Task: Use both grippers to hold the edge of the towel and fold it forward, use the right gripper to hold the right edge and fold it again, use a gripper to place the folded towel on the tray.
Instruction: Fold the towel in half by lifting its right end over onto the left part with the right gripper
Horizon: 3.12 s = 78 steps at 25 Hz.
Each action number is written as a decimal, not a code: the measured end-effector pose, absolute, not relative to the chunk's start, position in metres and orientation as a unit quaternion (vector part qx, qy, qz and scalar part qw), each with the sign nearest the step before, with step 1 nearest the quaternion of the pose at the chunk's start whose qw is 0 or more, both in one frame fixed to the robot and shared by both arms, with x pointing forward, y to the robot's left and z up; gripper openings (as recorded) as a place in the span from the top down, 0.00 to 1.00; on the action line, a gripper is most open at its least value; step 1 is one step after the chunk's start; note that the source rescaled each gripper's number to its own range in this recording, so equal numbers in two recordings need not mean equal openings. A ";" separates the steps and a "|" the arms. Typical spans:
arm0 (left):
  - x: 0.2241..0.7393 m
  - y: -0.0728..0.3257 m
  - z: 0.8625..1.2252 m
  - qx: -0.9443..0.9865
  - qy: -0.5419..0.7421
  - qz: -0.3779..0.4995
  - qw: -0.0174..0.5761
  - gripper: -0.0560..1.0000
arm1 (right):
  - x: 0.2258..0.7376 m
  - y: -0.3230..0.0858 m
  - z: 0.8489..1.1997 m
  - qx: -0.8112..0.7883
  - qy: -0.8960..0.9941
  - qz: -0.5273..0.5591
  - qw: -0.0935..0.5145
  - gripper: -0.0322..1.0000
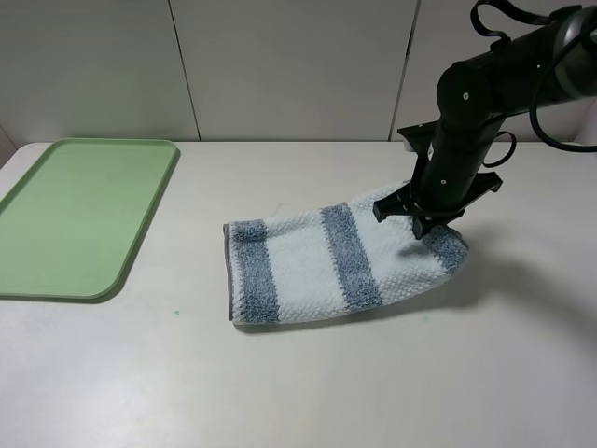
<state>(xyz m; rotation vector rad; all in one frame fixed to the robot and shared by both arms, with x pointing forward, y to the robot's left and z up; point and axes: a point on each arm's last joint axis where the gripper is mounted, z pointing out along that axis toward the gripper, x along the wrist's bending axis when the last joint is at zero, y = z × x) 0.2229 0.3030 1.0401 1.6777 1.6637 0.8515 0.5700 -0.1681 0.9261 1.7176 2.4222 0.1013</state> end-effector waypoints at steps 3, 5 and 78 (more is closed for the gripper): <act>0.223 0.303 1.040 0.635 0.630 0.322 0.310 0.08 | 0.575 -0.169 0.935 0.572 0.815 0.024 0.093 0.88; 0.223 0.303 1.040 0.635 0.630 0.322 0.310 0.08 | 0.579 -0.172 0.939 0.576 0.812 0.022 0.094 0.88; 0.223 0.303 1.040 0.635 0.630 0.323 0.310 0.08 | 0.544 -0.123 0.992 0.550 0.827 0.038 0.107 0.88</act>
